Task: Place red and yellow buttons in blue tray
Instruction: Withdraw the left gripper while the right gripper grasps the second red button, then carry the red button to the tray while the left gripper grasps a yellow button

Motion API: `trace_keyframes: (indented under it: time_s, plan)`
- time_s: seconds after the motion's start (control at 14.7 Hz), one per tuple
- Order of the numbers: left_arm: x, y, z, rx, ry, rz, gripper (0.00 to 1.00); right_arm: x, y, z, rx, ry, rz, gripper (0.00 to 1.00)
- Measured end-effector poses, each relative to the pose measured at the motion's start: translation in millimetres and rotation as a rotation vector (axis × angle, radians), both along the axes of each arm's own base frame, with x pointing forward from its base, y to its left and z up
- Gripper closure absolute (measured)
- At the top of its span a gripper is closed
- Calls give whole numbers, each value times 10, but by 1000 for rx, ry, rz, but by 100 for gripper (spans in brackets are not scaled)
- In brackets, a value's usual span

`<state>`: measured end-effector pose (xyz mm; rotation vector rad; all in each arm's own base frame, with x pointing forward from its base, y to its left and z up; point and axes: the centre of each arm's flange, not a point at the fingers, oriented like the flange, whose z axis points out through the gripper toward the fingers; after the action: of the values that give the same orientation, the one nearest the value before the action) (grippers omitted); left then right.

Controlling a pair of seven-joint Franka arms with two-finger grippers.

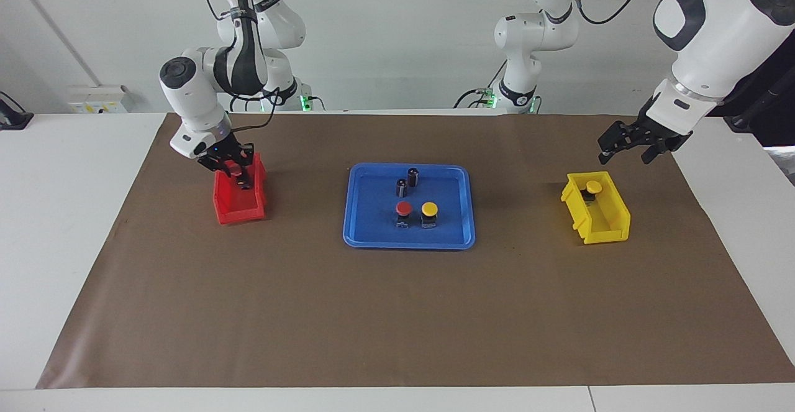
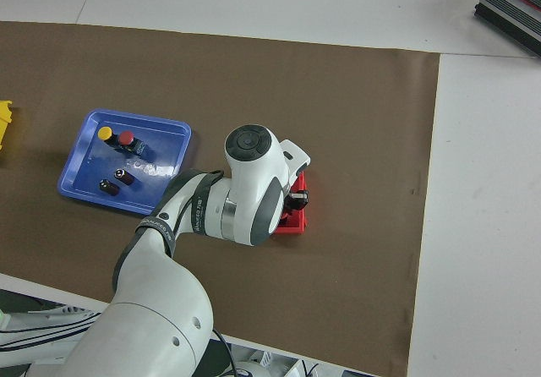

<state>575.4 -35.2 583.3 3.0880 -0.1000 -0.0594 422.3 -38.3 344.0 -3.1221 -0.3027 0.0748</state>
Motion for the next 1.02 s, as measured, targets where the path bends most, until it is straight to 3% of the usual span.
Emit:
trace_keyframes:
  time_s: [0.27, 0.61, 0.82, 1.02]
  plan:
    - [13, 78, 3, -1, -6, -13, 0, 185, -21, 303, -1, -10, 31, 59]
    - [50, 273, -106, -1, -17, 13, 0, 679, 130, 1261, -10, 7, 63, 59]
    - [50, 274, -123, -1, -16, 13, 0, 1079, 852, 1646, -8, -21, -5, 59]
    - [54, 274, -144, -1, -18, 14, 0, 1371, 2034, 1698, 52, -38, -155, 59]
